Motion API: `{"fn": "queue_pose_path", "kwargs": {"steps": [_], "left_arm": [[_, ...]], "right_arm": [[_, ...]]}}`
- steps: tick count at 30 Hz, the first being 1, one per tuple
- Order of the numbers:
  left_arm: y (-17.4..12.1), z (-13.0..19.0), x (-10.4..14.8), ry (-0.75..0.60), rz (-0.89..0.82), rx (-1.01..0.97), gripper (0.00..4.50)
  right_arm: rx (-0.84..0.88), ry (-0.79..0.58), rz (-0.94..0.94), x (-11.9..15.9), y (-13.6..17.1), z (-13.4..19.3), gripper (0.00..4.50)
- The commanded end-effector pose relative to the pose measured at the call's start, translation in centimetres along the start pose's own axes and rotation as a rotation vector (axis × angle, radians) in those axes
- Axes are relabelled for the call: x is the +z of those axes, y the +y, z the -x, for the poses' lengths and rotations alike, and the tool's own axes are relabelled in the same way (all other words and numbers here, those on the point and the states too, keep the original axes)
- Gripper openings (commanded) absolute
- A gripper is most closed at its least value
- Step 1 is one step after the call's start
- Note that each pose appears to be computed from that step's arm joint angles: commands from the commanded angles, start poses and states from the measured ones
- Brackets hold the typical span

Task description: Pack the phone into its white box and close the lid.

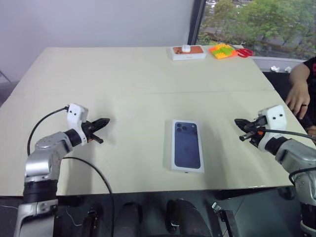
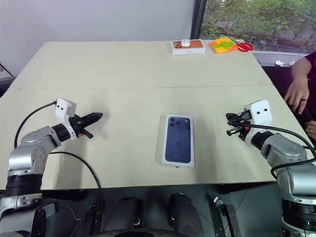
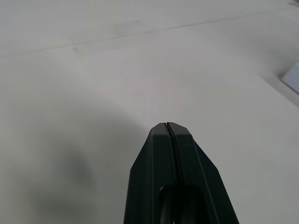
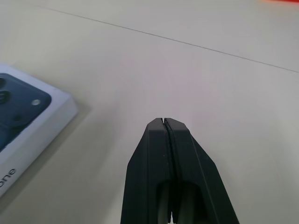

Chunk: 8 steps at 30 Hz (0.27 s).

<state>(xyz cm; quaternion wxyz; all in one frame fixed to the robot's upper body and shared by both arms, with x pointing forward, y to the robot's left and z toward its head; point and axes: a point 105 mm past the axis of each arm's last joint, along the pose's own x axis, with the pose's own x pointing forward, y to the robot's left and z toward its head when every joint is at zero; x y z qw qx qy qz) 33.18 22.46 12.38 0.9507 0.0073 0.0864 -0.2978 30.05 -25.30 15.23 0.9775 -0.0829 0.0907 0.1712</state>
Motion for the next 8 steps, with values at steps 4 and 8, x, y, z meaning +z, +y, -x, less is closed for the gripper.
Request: {"fn": "queue_pose_path", "kwargs": {"steps": [4,8], "left_arm": [[0.34,1.01,1.11,-0.029,-0.034,0.028,0.0],[0.4,1.08,1.25,-0.026,-0.04,0.046,0.0]], "right_arm": [[0.074,-0.052,0.014,0.95,1.19,-0.3,0.04],[0.09,-0.055,0.01,0.91,1.4,-0.44,0.04]]}}
